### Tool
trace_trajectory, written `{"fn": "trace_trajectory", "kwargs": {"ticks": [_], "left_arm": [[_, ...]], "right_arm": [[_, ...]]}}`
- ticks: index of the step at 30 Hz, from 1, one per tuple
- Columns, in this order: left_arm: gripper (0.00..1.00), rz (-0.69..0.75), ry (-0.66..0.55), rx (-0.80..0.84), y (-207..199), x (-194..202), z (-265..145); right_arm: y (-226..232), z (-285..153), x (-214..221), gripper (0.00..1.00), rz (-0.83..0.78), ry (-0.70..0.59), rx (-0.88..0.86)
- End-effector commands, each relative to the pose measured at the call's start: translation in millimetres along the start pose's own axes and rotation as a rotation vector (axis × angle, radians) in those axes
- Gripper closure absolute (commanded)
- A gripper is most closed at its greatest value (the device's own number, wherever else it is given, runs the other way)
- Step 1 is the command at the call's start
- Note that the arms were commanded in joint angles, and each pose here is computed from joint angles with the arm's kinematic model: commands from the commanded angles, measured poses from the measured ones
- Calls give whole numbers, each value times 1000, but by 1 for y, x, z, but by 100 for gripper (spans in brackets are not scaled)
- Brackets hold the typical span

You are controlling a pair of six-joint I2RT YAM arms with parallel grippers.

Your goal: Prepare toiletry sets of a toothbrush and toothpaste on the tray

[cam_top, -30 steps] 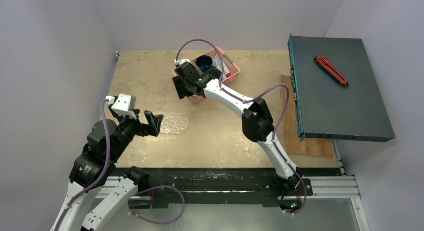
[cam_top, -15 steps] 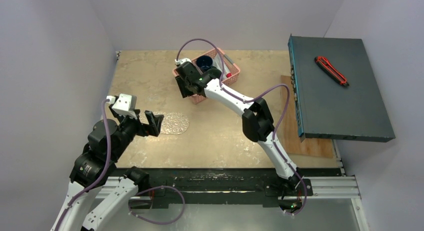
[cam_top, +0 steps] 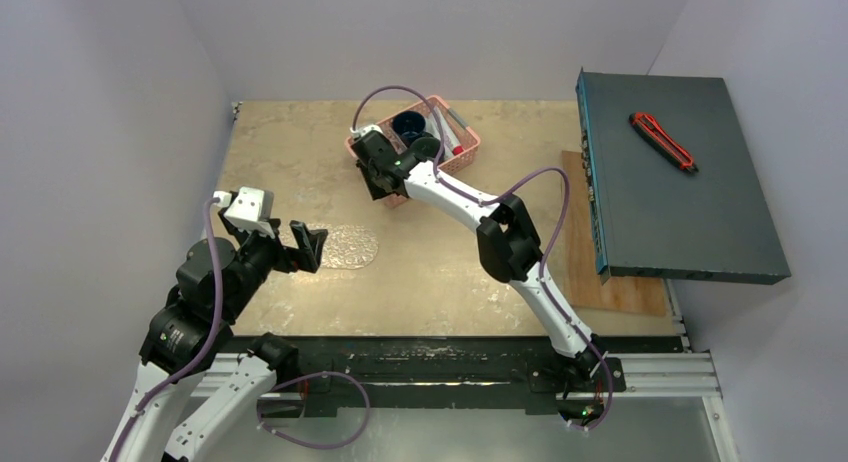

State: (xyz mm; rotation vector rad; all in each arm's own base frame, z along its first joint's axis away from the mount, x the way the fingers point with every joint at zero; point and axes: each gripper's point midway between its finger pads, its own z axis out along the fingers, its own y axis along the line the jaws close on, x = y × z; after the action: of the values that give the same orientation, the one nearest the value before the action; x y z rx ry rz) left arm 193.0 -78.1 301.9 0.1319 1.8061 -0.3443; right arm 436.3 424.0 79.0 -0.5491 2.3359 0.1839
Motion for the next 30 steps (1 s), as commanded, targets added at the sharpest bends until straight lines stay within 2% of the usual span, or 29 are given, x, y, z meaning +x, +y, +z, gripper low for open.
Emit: {"fn": "trace_trajectory", "kwargs": {"ticks": [1, 11, 18, 26, 28, 30], "left_arm": [[0, -14, -29, 6, -3, -12, -1], [0, -14, -31, 7, -3, -12, -2], [0, -15, -33, 13, -4, -13, -3], [0, -17, -36, 14, -4, -13, -4], [0, -16, -36, 14, -4, -13, -4], [0, -17, -38, 15, -4, -13, -4]], "right_arm": [[-4, -18, -18, 72, 32, -38, 14], [1, -26, -18, 100, 167, -61, 57], [10, -34, -21, 100, 345, -98, 52], [27, -42, -35, 100, 459, -146, 33], [28, -44, -40, 86, 459, -161, 35], [27, -48, -46, 79, 453, -178, 37]]}}
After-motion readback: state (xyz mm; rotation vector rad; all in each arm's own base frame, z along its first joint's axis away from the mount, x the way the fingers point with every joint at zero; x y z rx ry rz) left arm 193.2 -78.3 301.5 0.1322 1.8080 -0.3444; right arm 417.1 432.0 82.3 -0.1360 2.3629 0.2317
